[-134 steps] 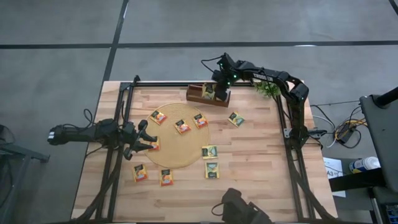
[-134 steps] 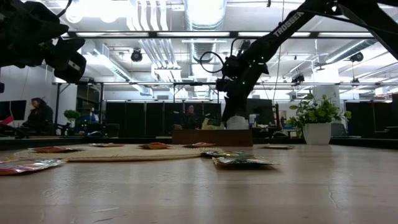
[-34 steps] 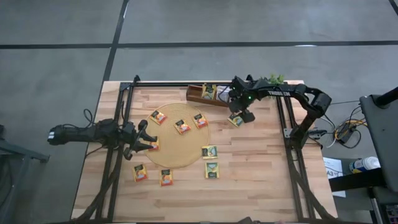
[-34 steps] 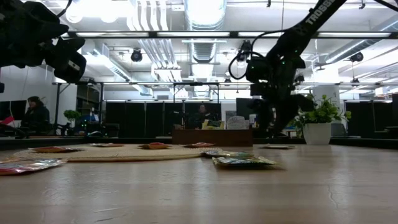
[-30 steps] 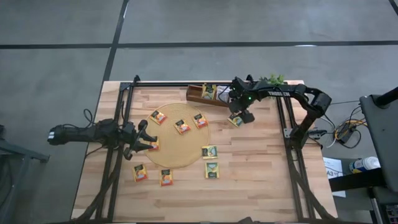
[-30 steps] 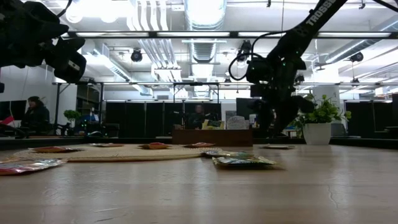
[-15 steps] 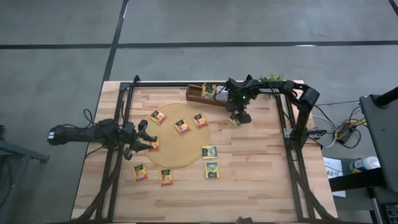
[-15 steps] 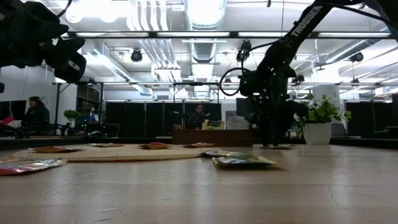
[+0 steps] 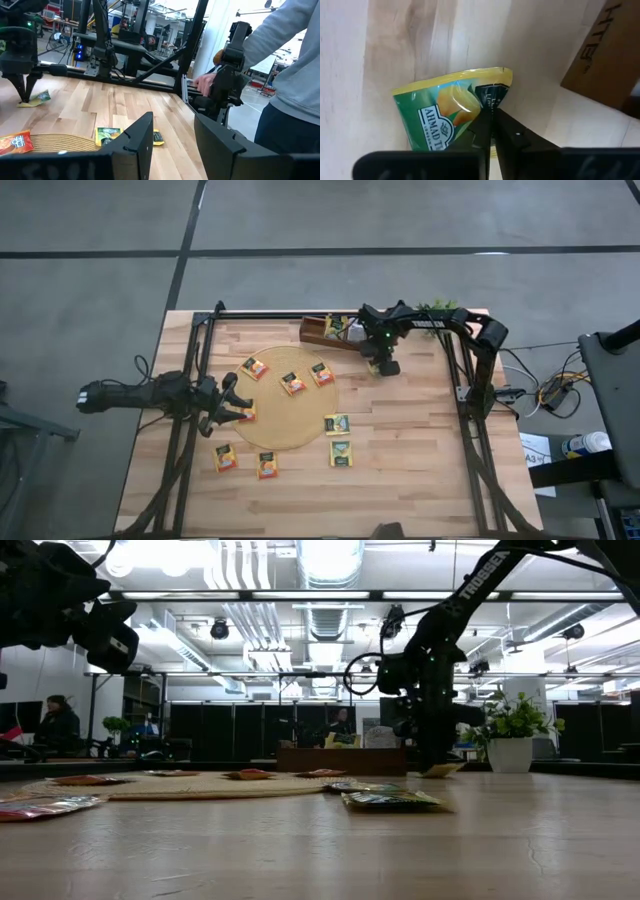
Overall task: Pick & Place Tea
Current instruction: Put the top yellow tea bag into the middle section of the wooden organizer
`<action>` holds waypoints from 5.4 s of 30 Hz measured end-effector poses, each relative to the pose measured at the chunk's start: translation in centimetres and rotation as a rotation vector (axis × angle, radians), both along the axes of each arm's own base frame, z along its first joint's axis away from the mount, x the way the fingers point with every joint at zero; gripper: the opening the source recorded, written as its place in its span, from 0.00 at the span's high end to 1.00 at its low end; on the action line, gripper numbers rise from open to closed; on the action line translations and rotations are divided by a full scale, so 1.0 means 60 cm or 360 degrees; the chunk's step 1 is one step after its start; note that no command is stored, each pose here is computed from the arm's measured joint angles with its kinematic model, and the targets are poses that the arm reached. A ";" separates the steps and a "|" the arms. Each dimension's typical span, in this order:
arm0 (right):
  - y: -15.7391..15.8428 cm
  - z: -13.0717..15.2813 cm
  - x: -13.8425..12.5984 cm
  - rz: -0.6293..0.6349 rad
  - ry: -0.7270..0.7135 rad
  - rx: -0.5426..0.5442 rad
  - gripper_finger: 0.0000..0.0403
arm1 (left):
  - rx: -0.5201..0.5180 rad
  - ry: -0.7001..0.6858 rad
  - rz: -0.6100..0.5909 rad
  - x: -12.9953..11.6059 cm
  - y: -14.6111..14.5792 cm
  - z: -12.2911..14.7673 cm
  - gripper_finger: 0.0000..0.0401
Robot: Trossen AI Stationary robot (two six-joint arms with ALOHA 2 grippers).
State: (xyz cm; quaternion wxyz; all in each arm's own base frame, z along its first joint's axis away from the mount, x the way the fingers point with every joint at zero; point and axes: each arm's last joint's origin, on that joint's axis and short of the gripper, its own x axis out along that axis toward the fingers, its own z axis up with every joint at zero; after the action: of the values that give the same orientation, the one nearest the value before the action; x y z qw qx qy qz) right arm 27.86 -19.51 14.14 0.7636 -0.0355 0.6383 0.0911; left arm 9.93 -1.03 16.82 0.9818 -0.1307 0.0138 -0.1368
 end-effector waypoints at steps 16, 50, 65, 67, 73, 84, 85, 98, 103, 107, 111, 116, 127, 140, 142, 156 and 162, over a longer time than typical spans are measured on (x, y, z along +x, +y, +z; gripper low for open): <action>-0.003 0.147 0.070 -0.0133 -0.0456 -0.0234 0.98 | 0.0000 0.0001 0.0000 0.000 0.000 0.000 0.66; -0.049 0.097 0.208 -0.0623 -0.0322 -0.1002 0.98 | 0.0000 0.0000 0.0000 0.000 0.000 0.000 0.66; -0.040 0.079 0.220 -0.0596 -0.0206 -0.1069 0.98 | 0.0000 0.0000 0.0000 0.000 0.000 0.000 0.66; -0.040 0.079 0.219 -0.0603 -0.0206 -0.1060 0.98 | 0.0000 0.0000 0.0000 0.000 0.000 0.000 0.66; -0.037 0.076 0.218 -0.0599 -0.0208 -0.0980 0.95 | 0.0000 0.0000 0.0000 0.000 0.000 0.000 0.66; -0.034 0.076 0.214 -0.0611 -0.0182 -0.0918 0.61 | 0.0000 0.0000 0.0000 0.000 0.000 0.000 0.66; -0.033 0.078 0.213 -0.0603 -0.0164 -0.0912 0.57 | 0.0000 0.0000 0.0000 0.000 0.000 0.000 0.66; -0.036 0.151 0.221 -0.0587 -0.0284 -0.0921 0.40 | 0.0000 0.0001 0.0000 0.000 0.000 0.000 0.66; -0.036 0.145 0.221 -0.0431 -0.0368 -0.0666 0.41 | 0.0000 0.0000 0.0000 0.000 0.000 0.000 0.66; -0.043 0.121 0.209 -0.0387 -0.0303 -0.0625 0.42 | 0.0000 0.0000 0.0000 0.000 0.000 0.000 0.66; -0.057 0.101 0.194 -0.0384 -0.0243 -0.0626 0.42 | 0.0000 0.0000 0.0000 0.000 0.000 0.000 0.66; -0.077 0.089 0.183 -0.0418 -0.0252 -0.0645 0.42 | 0.0000 0.0000 0.0000 0.000 0.000 0.000 0.66; -0.072 0.089 0.189 -0.0233 -0.0257 -0.0708 0.43 | 0.0000 0.0000 0.0000 0.000 0.000 0.000 0.66; -0.032 0.046 0.194 -0.0156 -0.0082 -0.0924 0.43 | 0.0000 0.0000 0.0000 0.000 0.000 0.000 0.66; -0.033 0.044 0.190 -0.0195 -0.0041 -0.0971 0.43 | 0.0000 0.0000 0.0000 0.000 0.000 0.000 0.66; -0.040 0.073 0.196 -0.0210 -0.0082 -0.1059 0.43 | 0.0000 0.0000 0.0000 0.000 0.000 0.000 0.66; -0.037 0.095 0.191 -0.0255 -0.0132 -0.1054 0.43 | 0.0000 0.0000 0.0000 0.000 0.000 0.000 0.66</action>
State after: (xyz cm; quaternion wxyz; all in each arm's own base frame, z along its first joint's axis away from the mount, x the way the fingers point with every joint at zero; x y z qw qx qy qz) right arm 39.32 -21.75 19.81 0.7407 -0.2349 0.6023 -0.1829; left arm 9.93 -1.03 16.82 0.9819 -0.1307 0.0138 -0.1367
